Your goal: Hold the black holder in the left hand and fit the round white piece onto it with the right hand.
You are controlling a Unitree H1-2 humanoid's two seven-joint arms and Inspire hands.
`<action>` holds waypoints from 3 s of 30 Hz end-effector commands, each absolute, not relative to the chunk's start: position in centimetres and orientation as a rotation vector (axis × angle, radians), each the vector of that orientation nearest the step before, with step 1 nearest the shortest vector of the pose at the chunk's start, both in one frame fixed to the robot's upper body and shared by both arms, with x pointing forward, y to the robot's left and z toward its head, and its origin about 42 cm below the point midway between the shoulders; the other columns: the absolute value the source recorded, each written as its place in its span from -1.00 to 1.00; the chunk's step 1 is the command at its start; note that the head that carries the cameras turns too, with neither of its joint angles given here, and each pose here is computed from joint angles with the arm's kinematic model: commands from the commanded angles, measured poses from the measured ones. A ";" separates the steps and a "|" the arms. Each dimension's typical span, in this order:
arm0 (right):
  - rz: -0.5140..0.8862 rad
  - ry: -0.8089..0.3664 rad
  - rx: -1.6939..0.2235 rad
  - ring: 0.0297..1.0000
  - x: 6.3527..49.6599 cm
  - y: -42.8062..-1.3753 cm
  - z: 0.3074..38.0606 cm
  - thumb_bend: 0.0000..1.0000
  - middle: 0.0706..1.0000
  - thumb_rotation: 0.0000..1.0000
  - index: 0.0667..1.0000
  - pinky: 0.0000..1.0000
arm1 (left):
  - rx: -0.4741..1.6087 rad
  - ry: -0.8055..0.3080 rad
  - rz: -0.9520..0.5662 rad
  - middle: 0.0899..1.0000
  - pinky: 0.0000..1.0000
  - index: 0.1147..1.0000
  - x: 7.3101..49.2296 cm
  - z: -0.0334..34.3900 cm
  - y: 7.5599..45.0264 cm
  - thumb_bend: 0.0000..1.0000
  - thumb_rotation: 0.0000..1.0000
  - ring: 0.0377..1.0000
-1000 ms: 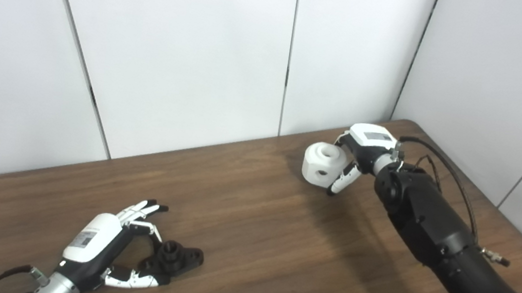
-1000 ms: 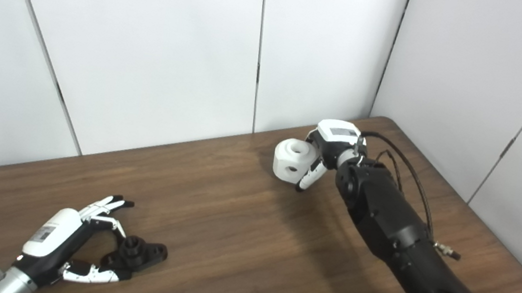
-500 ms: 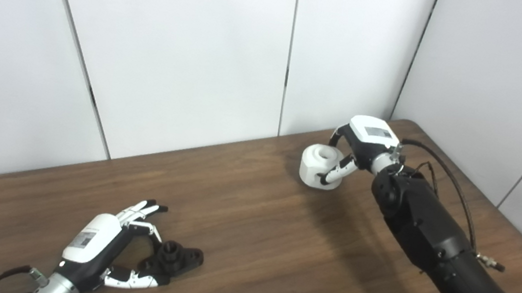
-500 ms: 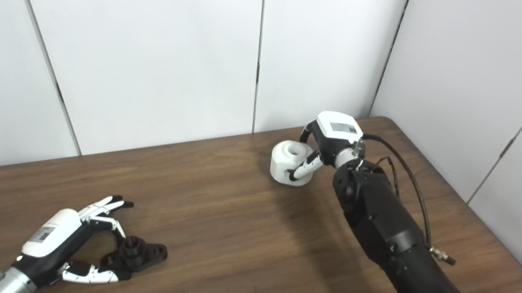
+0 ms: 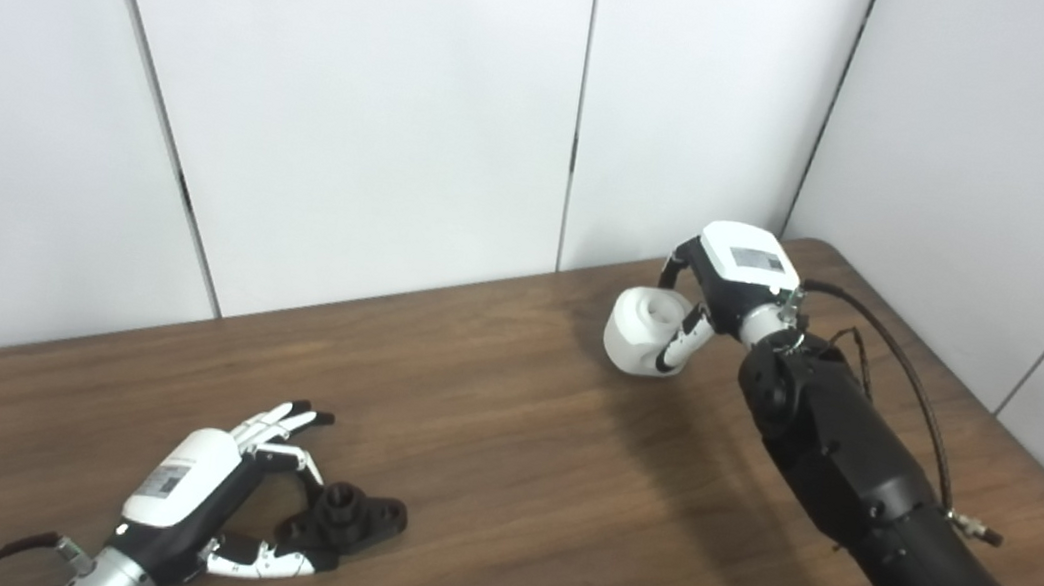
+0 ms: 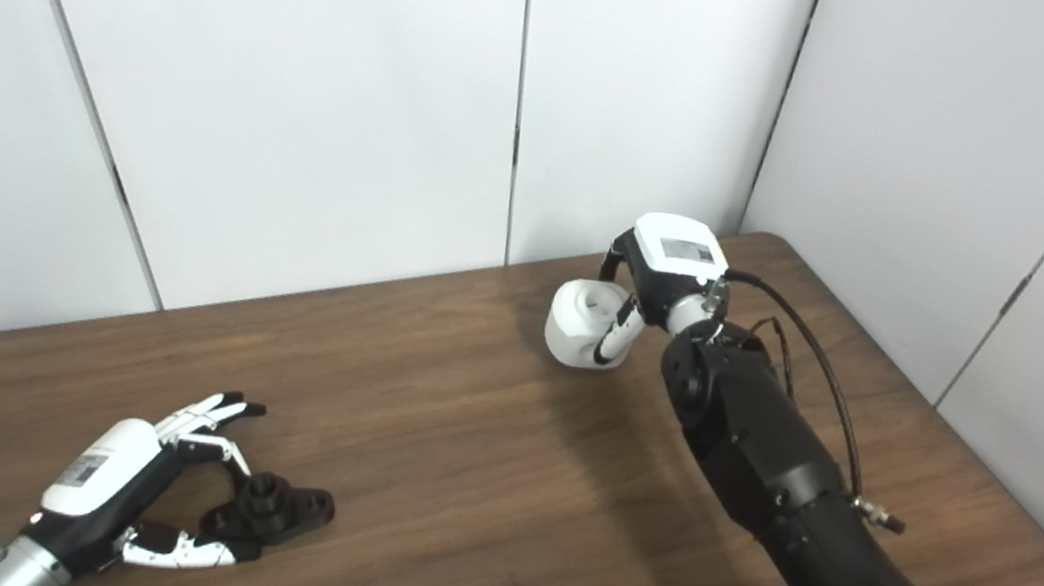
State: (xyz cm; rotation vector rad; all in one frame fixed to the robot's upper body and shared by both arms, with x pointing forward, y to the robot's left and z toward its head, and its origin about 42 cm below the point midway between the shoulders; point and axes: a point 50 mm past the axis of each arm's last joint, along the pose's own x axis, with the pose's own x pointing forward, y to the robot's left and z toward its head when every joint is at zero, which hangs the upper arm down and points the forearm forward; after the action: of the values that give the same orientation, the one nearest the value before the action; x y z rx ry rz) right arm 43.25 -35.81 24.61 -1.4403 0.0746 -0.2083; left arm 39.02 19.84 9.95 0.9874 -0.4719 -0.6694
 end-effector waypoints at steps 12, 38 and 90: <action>-0.277 -0.055 -1.470 0.54 43.4 -36.2 27.4 0.05 0.40 -0.73 -0.11 0.50 | 1.047 -0.281 -0.804 0.80 0.87 -0.16 34.4 4.0 21.7 0.04 -0.85 0.93; 0.166 0.002 -1.294 0.53 41.3 -28.2 36.4 0.04 0.43 -0.74 -0.12 0.55 | 1.071 -0.304 -0.796 0.81 0.89 -0.16 35.3 5.7 19.1 0.05 -0.85 0.94; 0.393 -0.444 -1.415 0.61 37.3 -16.2 33.7 0.04 0.45 -0.72 -0.11 0.43 | 1.050 -0.305 -0.752 0.81 0.83 -0.16 36.4 7.1 13.7 0.04 -0.84 0.94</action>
State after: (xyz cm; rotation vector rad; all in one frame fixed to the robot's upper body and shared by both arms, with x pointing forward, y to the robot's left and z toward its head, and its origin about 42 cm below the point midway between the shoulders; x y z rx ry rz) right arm 37.10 -16.90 31.26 -1.4079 -0.3417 0.4255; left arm 38.79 15.41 10.49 0.9756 -0.4128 -0.6097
